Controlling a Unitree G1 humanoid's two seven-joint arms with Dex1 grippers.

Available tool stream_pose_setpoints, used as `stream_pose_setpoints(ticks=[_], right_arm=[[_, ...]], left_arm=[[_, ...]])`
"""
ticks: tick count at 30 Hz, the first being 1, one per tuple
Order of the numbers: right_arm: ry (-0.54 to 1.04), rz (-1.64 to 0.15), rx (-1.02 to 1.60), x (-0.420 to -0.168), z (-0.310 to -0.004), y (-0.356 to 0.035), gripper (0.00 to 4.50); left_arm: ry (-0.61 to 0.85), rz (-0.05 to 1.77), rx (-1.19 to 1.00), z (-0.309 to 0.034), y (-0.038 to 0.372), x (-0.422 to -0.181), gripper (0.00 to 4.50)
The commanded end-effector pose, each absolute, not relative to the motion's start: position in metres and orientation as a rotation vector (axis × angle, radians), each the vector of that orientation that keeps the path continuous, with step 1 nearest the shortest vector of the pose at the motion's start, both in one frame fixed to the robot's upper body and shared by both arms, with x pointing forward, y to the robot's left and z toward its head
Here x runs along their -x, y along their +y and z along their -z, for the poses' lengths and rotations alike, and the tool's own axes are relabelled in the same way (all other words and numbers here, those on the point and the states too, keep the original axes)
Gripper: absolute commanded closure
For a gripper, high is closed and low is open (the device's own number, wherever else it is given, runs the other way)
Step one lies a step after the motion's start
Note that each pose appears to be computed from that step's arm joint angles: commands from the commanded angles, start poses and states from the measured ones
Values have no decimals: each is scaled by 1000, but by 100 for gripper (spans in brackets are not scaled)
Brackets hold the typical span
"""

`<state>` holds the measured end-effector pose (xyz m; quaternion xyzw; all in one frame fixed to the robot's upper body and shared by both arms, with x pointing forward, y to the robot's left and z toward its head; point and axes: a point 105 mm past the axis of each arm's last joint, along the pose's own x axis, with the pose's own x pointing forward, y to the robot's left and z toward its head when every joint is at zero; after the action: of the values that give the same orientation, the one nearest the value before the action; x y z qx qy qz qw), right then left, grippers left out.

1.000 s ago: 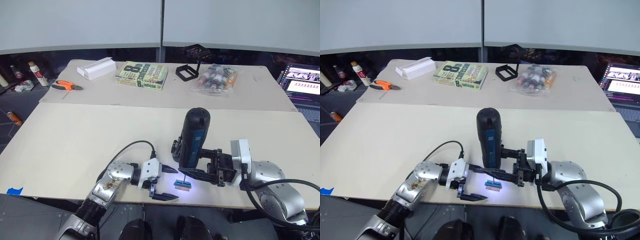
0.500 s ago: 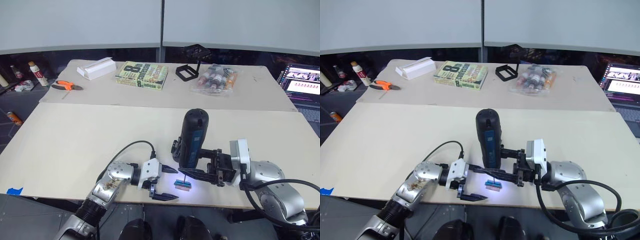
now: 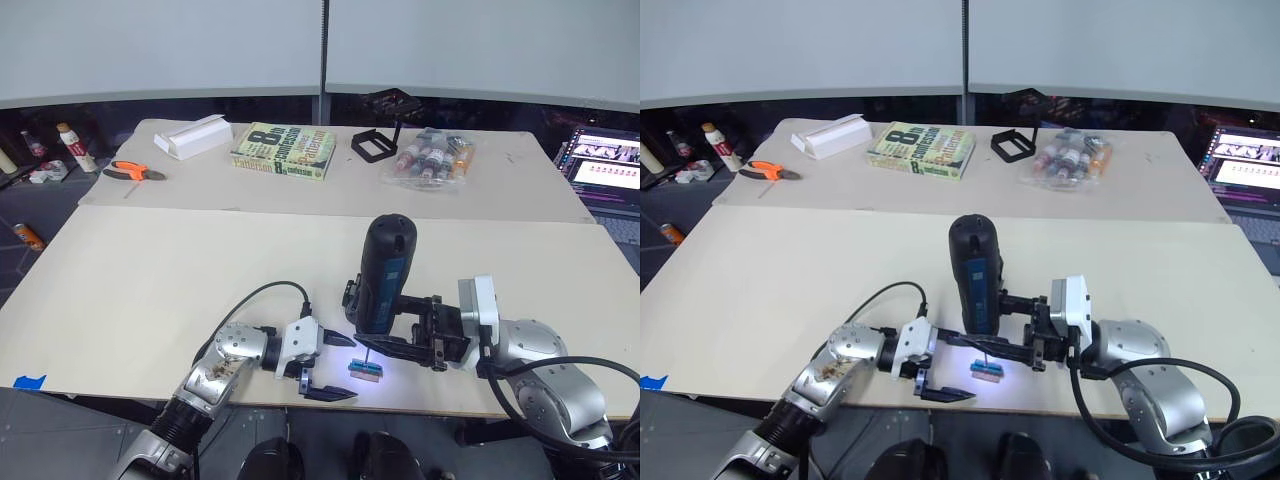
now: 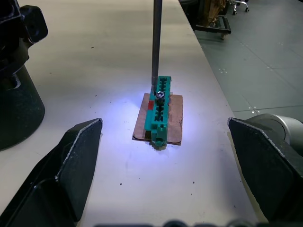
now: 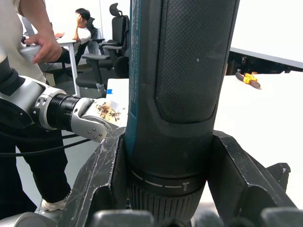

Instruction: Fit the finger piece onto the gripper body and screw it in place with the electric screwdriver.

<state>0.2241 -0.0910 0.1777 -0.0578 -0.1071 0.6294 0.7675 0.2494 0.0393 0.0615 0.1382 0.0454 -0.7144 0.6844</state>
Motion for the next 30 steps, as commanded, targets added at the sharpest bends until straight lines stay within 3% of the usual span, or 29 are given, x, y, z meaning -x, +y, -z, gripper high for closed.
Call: stream_pose_setpoints(ticks=[1, 30], right_arm=[[-277, -1381, 130, -221, -187, -88, 257], [-279, -1339, 179, -228, -186, -90, 257]], left_arm=[[87, 1609, -303, -64, 37, -246, 2], [83, 1614, -309, -64, 39, -246, 2]])
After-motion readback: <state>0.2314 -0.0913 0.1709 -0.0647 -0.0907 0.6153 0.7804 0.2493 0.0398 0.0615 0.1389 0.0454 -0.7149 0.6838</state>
